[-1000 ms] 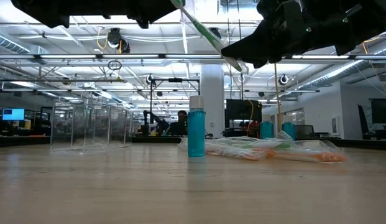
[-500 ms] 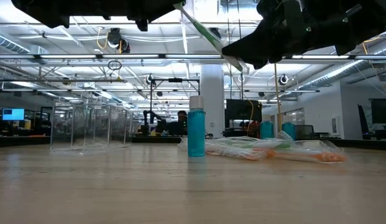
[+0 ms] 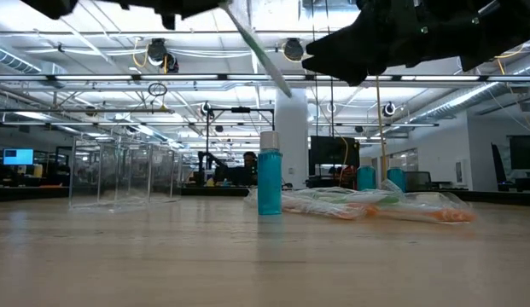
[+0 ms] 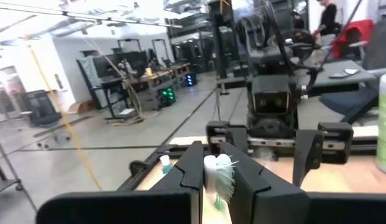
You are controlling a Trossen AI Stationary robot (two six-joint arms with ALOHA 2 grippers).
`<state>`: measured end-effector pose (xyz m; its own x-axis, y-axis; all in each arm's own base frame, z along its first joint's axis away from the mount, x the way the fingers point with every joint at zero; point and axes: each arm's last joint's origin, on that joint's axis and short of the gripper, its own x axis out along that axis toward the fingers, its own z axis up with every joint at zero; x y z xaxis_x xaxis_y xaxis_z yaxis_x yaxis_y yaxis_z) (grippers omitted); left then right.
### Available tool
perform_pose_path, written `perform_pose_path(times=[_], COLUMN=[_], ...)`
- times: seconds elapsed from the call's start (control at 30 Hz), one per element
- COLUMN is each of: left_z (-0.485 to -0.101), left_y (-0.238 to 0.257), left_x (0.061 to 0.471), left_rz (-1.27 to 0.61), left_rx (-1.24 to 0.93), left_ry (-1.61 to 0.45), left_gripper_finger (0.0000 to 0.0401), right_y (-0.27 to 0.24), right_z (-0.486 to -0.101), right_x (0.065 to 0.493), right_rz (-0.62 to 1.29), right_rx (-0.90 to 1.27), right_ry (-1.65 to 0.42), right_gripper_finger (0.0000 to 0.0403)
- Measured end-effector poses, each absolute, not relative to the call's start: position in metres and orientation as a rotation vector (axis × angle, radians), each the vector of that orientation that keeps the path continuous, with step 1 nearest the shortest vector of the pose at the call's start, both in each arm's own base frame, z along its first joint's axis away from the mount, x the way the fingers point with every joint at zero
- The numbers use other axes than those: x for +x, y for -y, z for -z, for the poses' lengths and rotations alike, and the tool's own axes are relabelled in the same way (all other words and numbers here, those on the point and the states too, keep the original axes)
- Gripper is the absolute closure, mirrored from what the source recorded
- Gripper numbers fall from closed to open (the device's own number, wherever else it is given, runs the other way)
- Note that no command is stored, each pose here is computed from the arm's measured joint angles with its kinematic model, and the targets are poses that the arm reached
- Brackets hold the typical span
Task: Pick & Place toothbrushing station
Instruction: Put the green toothbrush into the top section of the transparent organizer
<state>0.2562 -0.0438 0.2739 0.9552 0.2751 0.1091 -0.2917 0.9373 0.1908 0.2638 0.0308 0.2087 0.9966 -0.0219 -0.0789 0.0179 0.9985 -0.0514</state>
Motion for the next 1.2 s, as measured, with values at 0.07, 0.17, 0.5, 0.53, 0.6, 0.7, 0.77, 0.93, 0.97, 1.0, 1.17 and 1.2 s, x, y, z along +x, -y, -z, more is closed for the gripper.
perform_pose_path(times=[0.07,0.17,0.5,0.53,0.6,0.7,0.77,0.93,0.97,1.0,1.17,1.2], left_z=[-0.279,-0.286,-0.294,-0.294,-0.293,-0.289,-0.285,-0.276,-0.274,-0.272,-0.27,-0.271], left_y=[0.044,0.045,0.044,0.043,0.043,0.042,0.041,0.039,0.039,0.038,0.033,0.032], left_x=[0.248,0.235,0.197,0.194,0.188,0.182,0.18,0.176,0.176,0.175,0.163,0.161], left_rz=[-0.317,-0.365,-0.542,-0.559,-0.592,-0.62,-0.639,-0.668,-0.674,-0.68,-0.709,-0.714], left_rx=[0.205,0.184,0.097,0.086,0.068,0.051,0.036,-0.035,-0.056,-0.08,-0.185,-0.201], left_ry=[0.06,0.033,-0.059,-0.066,-0.082,-0.122,-0.146,-0.19,-0.198,-0.203,-0.206,-0.201], left_gripper_finger=[0.0374,0.0375,0.0383,0.0383,0.0383,0.0383,0.0383,0.0383,0.0383,0.0383,0.0383,0.0383], right_y=[-0.031,-0.03,-0.03,-0.03,-0.03,-0.03,-0.03,-0.03,-0.03,-0.03,-0.03,-0.03], right_z=[-0.212,-0.217,-0.222,-0.221,-0.22,-0.218,-0.219,-0.219,-0.219,-0.218,-0.218,-0.218], right_x=[0.262,0.259,0.255,0.255,0.255,0.255,0.255,0.255,0.255,0.255,0.255,0.255], right_rz=[0.02,0.02,0.02,0.02,0.02,0.02,0.02,0.02,0.02,0.02,0.021,0.021], right_rx=[-0.048,-0.046,-0.046,-0.047,-0.049,-0.051,-0.051,-0.05,-0.05,-0.051,-0.051,-0.051], right_ry=[-0.066,-0.057,-0.052,-0.057,-0.073,-0.087,-0.086,-0.086,-0.087,-0.088,-0.093,-0.093], right_gripper_finger=[0.0161,0.0156,0.0159,0.0158,0.0158,0.016,0.016,0.0159,0.0159,0.016,0.0162,0.0162])
